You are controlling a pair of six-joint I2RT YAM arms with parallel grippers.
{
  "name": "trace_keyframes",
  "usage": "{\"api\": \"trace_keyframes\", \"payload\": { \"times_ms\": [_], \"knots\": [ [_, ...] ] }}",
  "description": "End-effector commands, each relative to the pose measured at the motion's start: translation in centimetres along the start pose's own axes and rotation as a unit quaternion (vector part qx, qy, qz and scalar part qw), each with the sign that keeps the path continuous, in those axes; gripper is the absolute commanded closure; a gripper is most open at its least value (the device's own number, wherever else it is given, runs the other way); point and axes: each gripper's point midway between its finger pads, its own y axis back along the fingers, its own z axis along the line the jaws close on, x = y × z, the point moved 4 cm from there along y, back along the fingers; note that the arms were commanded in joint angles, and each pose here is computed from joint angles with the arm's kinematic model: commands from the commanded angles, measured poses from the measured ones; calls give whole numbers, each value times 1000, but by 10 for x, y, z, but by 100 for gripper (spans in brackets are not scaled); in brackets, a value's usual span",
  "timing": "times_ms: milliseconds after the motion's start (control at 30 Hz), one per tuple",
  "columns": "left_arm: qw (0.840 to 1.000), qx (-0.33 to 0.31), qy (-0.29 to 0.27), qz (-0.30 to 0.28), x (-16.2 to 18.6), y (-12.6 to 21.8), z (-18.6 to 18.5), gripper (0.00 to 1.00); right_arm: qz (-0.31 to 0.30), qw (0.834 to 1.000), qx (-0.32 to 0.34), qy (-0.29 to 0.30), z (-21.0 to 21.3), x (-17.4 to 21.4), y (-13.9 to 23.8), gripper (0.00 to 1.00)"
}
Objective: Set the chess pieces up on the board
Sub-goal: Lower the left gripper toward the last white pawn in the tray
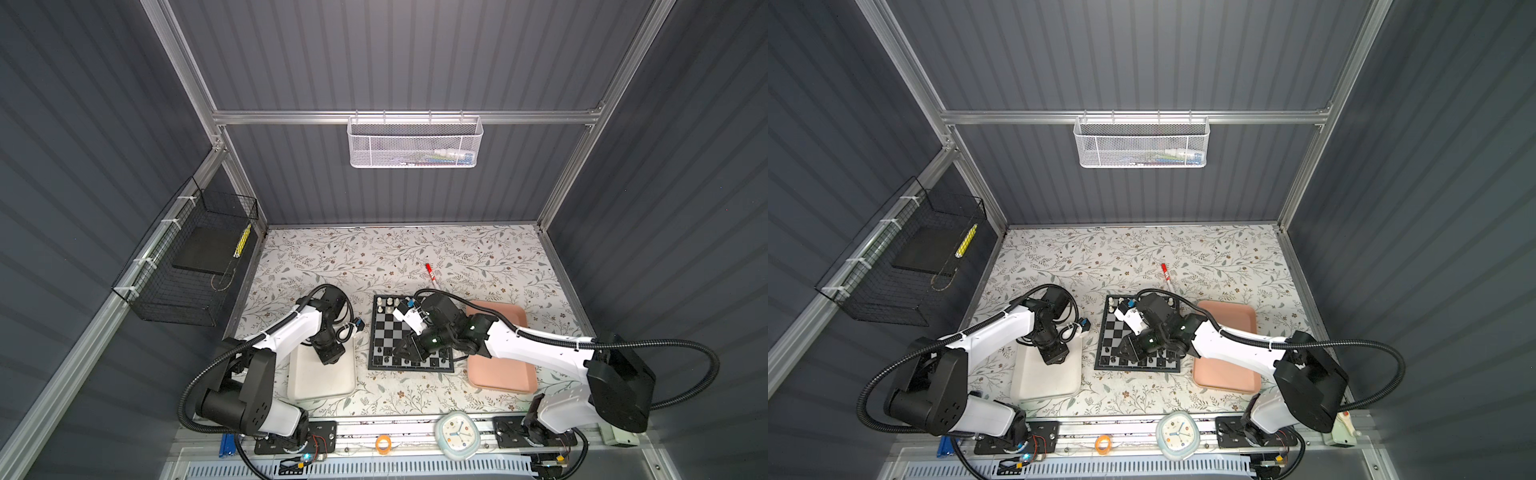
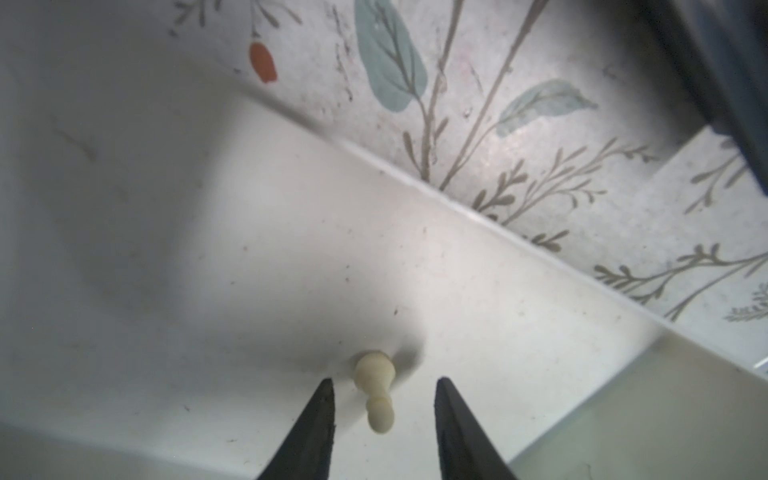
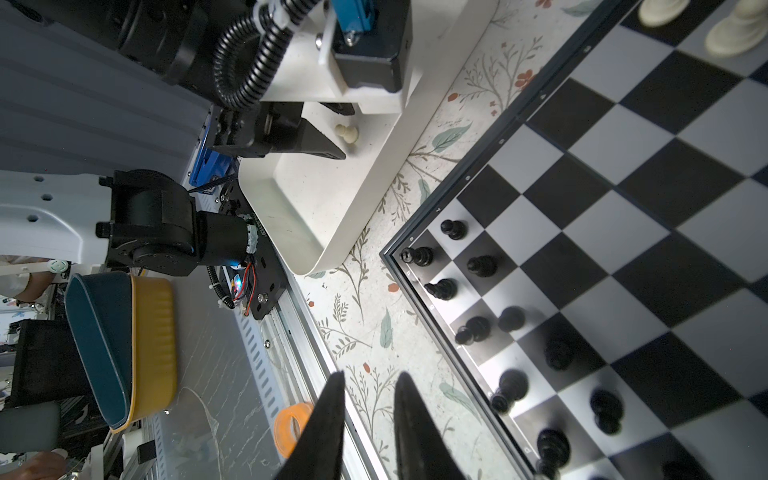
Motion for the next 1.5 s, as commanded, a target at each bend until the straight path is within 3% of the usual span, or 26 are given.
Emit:
{"api": "trace_keyframes", "payload": {
  "times_ms": [0,1467],
  "knots": [
    [1000,-13,3,-1,1,2,-1,60,-2,1000,0,5,1,-1,0,76],
    [999,-31,-2,11,3,-1,-1,75,-2,1000,-4,0,0,3,-1,76]
  ]
}}
